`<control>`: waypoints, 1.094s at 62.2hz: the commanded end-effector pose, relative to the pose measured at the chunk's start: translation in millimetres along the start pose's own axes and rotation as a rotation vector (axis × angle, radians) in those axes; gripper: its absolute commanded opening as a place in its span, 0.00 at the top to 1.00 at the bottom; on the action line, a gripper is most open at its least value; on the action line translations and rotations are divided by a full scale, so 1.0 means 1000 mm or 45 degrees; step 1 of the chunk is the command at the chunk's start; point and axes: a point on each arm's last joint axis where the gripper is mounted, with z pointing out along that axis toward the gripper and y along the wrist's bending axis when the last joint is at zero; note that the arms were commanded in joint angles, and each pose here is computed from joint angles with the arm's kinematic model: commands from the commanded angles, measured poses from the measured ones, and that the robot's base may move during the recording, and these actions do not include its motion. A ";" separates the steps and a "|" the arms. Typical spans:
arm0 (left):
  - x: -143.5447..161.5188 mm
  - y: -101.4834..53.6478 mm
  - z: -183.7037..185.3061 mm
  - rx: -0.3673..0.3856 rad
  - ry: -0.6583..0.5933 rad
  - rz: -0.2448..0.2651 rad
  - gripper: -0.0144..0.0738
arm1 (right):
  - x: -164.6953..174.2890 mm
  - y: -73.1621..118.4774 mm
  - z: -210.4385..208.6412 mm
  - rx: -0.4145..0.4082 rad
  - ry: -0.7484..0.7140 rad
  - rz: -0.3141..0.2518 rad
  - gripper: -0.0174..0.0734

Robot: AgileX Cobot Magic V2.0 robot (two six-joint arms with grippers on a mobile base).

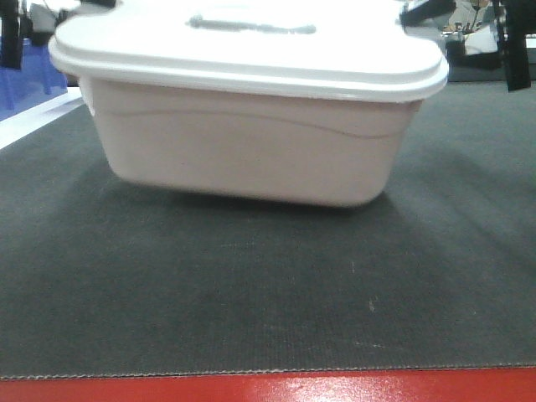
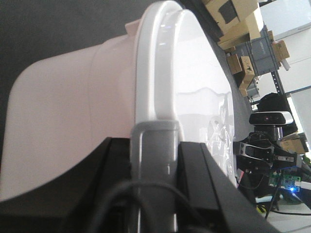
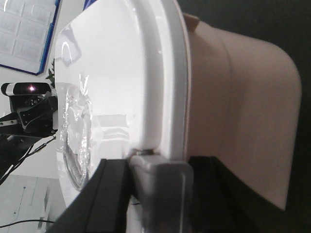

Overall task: Grab white bin and place on right shelf
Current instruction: 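Lift the pink bin off the table with both grippers, then hold the bin with both grippers while driving away from the table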

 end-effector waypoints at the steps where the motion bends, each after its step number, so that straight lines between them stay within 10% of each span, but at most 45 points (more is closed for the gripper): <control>1: -0.005 -0.084 -0.016 0.352 0.036 0.159 0.97 | 0.003 0.069 -0.017 -0.356 0.005 -0.142 0.75; 37: 0.024 -0.223 -0.056 0.536 0.015 0.520 0.97 | 0.028 0.174 -0.070 -0.572 -0.196 -0.431 0.75; 68: 0.037 -0.244 -0.060 0.585 0.037 0.573 0.97 | 0.038 0.193 -0.081 -0.590 -0.223 -0.500 0.75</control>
